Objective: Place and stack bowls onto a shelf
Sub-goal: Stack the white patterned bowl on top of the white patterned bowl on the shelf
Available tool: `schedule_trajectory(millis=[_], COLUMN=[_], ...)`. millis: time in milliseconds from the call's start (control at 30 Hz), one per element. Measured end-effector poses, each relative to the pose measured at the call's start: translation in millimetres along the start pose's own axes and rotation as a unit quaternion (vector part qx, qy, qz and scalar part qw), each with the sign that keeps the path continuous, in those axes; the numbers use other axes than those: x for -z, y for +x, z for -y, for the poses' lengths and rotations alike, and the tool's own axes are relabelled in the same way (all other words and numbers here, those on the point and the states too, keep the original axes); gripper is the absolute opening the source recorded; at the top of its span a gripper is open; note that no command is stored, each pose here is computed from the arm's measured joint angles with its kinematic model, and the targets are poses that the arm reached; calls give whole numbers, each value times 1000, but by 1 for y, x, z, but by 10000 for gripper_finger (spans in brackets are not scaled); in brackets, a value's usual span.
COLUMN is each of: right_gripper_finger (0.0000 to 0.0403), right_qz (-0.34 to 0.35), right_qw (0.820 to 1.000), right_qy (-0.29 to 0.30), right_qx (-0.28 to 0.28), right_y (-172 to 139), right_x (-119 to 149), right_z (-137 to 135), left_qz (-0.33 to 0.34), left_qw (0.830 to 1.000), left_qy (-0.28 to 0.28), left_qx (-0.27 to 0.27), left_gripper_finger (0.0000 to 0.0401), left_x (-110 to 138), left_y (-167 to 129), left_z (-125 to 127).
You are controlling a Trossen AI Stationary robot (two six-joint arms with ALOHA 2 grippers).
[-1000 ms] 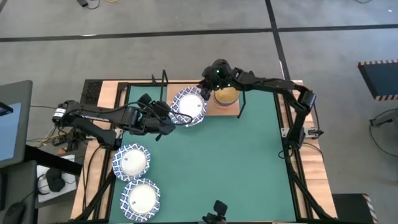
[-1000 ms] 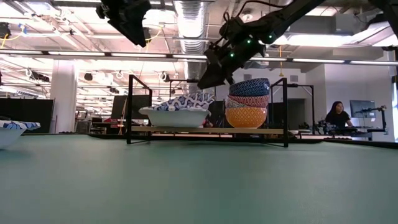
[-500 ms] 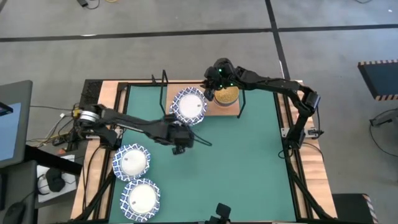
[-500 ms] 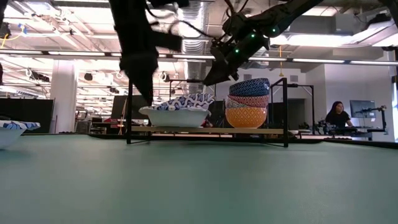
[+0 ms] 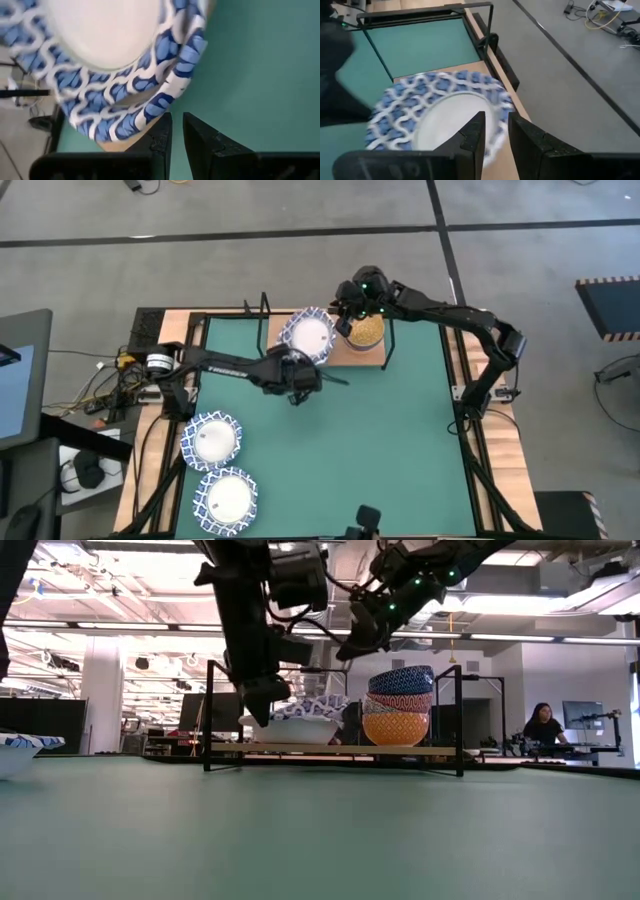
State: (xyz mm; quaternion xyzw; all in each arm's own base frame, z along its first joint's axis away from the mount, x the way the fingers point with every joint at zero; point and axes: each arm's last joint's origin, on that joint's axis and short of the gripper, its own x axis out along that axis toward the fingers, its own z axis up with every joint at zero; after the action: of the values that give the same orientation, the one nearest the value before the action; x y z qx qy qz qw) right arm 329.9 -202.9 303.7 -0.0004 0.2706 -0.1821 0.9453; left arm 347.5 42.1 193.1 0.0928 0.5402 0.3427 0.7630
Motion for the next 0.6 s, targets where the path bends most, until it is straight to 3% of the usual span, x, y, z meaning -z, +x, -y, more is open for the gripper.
schedule_trajectory(millis=[133, 333, 600], right_gripper_finger=[108, 107, 92], right_qz=[2, -6, 3], right_qw=[1000, 989, 995], right_qy=[-19, -110, -94], right_qx=[9, 95, 27], right_y=[-4, 5, 42], right_x=[0, 5, 28], right_z=[6, 32, 56], left_qz=[-22, -63, -49], left_qw=[1000, 998, 994], left_qy=[-20, -4, 21], left_qx=[4, -21, -95], left_gripper_finger=[35, 35, 35], left_x=[0, 5, 1], left_y=[10, -4, -54], left_z=[-14, -15, -29])
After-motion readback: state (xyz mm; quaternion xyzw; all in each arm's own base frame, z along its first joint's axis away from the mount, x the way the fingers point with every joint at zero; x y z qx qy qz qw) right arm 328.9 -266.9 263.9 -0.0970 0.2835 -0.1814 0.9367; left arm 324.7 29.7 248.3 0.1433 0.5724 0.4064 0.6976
